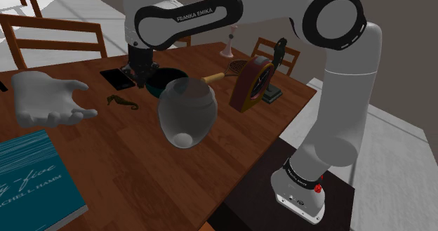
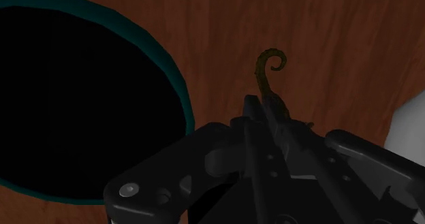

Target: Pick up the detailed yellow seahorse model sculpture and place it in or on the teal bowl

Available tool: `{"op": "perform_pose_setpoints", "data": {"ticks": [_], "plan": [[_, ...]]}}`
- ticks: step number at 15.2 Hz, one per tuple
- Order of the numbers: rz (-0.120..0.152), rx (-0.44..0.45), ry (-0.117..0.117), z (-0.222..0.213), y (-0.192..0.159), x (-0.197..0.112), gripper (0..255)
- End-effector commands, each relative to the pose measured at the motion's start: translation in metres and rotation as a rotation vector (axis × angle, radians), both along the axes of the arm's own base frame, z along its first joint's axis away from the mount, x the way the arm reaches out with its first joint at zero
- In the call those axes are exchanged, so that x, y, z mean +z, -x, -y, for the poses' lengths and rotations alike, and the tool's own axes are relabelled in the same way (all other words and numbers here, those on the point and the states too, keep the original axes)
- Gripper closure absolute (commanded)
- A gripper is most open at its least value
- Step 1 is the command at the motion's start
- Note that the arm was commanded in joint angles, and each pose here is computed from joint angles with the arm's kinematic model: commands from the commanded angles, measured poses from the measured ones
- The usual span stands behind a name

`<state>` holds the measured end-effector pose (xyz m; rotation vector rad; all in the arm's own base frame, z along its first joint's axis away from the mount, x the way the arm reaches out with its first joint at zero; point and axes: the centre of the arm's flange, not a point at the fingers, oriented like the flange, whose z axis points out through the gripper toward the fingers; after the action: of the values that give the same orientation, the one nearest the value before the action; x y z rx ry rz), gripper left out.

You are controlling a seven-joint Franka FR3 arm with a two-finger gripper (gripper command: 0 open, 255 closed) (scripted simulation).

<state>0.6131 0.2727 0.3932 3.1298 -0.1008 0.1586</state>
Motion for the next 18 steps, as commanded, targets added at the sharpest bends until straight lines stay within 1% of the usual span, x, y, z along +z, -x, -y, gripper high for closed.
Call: {"op": "perform_pose_setpoints", "data": {"ticks": [1, 5, 6, 13, 14, 18], "plan": [[0.000, 0.000, 0.000, 0.000, 0.000, 0.000, 255], [0.000, 0.000, 0.000, 0.000, 0.000, 0.000, 255], [0.000, 0.000, 0.000, 0.000, 0.000, 0.000, 0], [-0.074, 0.399, -0.079, -0.015, -0.067, -0.068, 0], [-0.080, 0.432, -0.086, -0.018, -0.072, -0.074, 0], [-0.080, 0.432, -0.086, -0.020, -0.072, -0.095, 0]]}}
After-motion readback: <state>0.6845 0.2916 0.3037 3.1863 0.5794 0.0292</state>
